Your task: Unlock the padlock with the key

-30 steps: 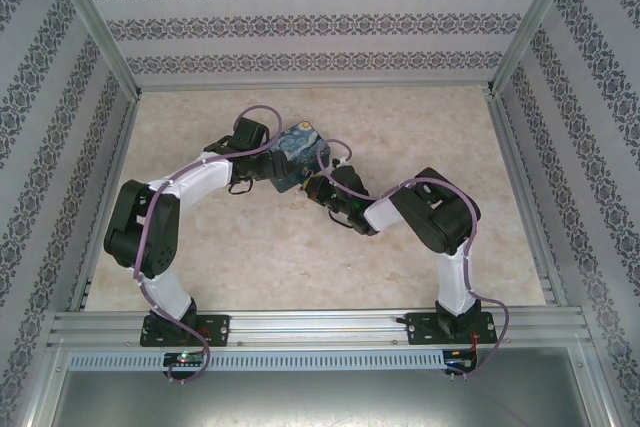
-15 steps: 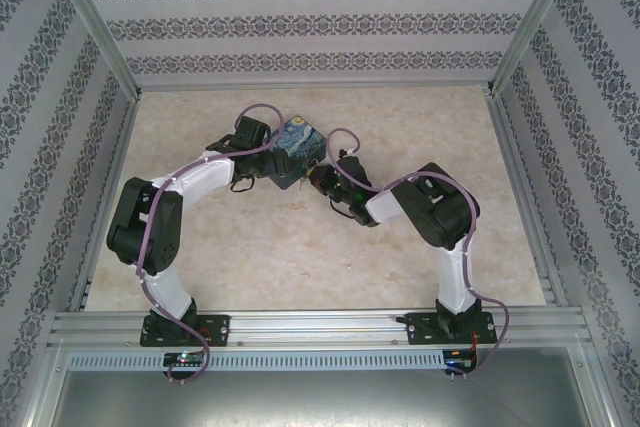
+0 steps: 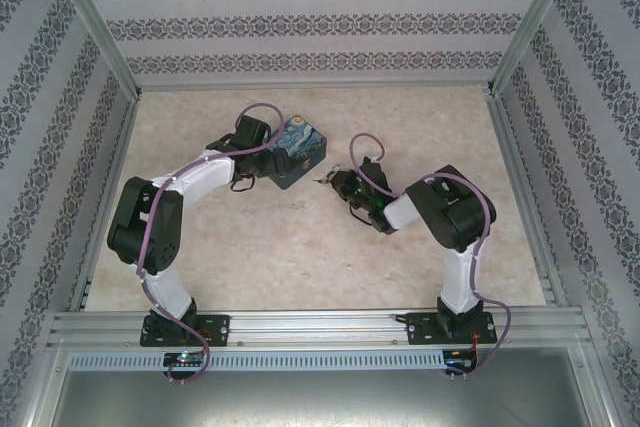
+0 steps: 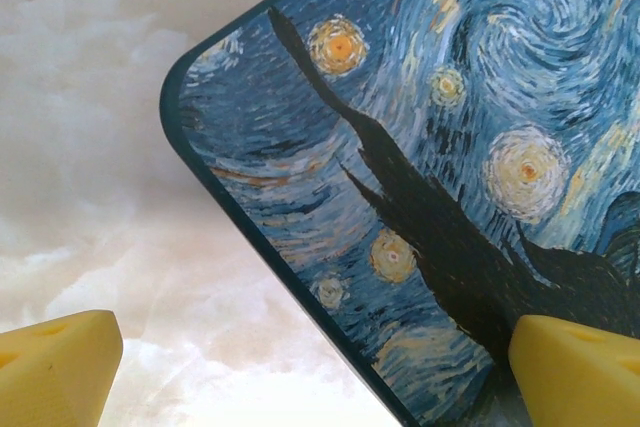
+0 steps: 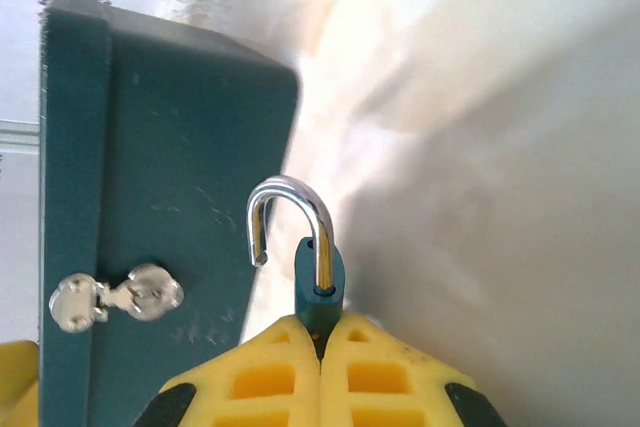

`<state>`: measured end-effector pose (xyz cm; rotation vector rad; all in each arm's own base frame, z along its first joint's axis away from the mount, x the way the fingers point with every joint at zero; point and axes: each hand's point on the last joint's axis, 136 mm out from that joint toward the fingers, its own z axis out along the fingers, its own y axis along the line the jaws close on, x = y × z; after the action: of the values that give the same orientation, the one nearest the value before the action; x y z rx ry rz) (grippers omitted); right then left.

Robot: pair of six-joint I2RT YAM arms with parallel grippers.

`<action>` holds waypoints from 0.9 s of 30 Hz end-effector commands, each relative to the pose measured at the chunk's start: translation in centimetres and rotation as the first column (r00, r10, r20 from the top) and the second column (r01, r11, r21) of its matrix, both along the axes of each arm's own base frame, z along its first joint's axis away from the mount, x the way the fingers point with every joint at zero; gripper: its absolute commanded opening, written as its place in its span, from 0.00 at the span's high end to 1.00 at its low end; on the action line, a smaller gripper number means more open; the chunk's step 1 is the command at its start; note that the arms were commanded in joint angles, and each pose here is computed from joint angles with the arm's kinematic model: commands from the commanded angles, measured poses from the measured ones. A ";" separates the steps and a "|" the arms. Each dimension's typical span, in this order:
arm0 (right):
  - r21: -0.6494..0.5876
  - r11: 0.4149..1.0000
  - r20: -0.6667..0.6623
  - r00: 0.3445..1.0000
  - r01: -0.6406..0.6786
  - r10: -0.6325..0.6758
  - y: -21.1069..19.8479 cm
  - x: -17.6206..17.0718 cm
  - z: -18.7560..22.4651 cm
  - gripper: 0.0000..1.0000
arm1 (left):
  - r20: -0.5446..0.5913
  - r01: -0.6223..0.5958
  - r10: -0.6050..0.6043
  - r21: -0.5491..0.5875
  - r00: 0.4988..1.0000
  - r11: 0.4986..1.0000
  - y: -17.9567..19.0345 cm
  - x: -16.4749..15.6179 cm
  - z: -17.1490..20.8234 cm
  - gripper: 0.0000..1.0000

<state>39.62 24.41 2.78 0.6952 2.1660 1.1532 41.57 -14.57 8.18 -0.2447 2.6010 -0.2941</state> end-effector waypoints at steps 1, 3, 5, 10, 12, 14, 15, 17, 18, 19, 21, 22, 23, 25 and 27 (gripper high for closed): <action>0.036 0.999 0.006 1.000 0.003 -0.003 -1.2 -1.3 1.2 1.00 | -0.119 0.045 -0.047 -0.018 0.992 0.999 -0.6 -2.8 -0.9 0.00; 0.034 0.999 -0.021 1.000 0.007 -0.007 -2.1 -2.5 0.5 1.00 | -0.107 0.052 -0.058 -0.053 0.993 0.997 -1.1 -2.8 0.1 0.00; 0.030 1.000 -0.045 0.999 0.006 -0.004 -2.8 -3.7 0.0 1.00 | -0.093 0.056 -0.064 -0.084 0.994 0.995 -1.5 -2.9 1.2 0.00; 0.012 1.000 -0.092 0.996 0.020 -0.019 -4.9 -6.7 -0.6 0.98 | -0.048 0.062 -0.070 -0.148 0.996 0.987 -2.1 -3.4 4.0 0.00; 0.005 1.000 -0.103 0.994 0.030 -0.030 -5.7 -7.5 -0.5 0.77 | -0.032 0.062 -0.069 -0.165 0.997 0.984 -2.2 -3.5 4.9 0.00; -0.005 0.999 -0.127 0.991 0.048 -0.048 -7.0 -9.2 -0.9 0.61 | -0.007 0.065 -0.068 -0.187 0.998 0.980 -2.3 -3.7 6.2 0.00; -0.006 0.999 -0.135 0.989 0.054 -0.055 -7.4 -9.7 -0.9 0.57 | 0.002 0.067 -0.068 -0.197 0.998 0.978 -2.5 -3.8 6.7 0.00; -0.002 0.998 -0.132 0.989 0.062 -0.062 -8.3 -10.5 -0.2 0.52 | 0.026 0.070 -0.066 -0.214 0.998 0.974 -2.5 -3.9 7.9 0.00; -0.003 0.998 -0.132 0.989 0.064 -0.064 -8.6 -11.0 0.1 0.50 | 0.042 0.073 -0.065 -0.220 0.997 0.973 -2.5 -4.0 8.6 0.00; -0.005 0.998 -0.126 0.990 0.065 -0.065 -9.0 -11.4 0.7 0.46 | 0.057 0.075 -0.064 -0.223 0.996 0.972 -2.4 -4.1 9.3 0.00; -0.019 0.997 -0.113 0.991 0.069 -0.070 -9.8 -11.9 2.2 0.36 | 0.093 0.083 -0.063 -0.227 0.994 0.970 -2.2 -4.3 10.9 0.00; -0.046 0.997 -0.098 0.993 0.068 -0.072 -10.4 -12.2 3.2 0.30 | 0.115 0.085 -0.060 -0.224 0.992 0.971 -2.0 -4.5 11.7 0.00; -0.084 0.994 -0.081 0.994 0.071 -0.078 -11.0 -12.3 4.5 0.24 | 0.136 0.082 -0.053 -0.217 0.989 0.973 -1.8 -4.6 12.4 0.00; -0.180 0.980 -0.009 0.996 0.089 -0.092 -12.5 -12.6 7.7 0.11 | 0.184 0.074 -0.037 -0.194 0.982 0.978 -1.0 -4.8 14.0 0.00; -0.258 0.958 0.073 0.991 0.128 -0.113 -14.3 -12.9 11.4 0.02 | 0.254 0.054 -0.012 -0.160 0.967 0.986 0.2 -4.9 15.7 0.00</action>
<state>28.22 13.03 13.00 0.7130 2.0680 1.0468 37.10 -15.75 21.05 -0.2106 2.4140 -0.5911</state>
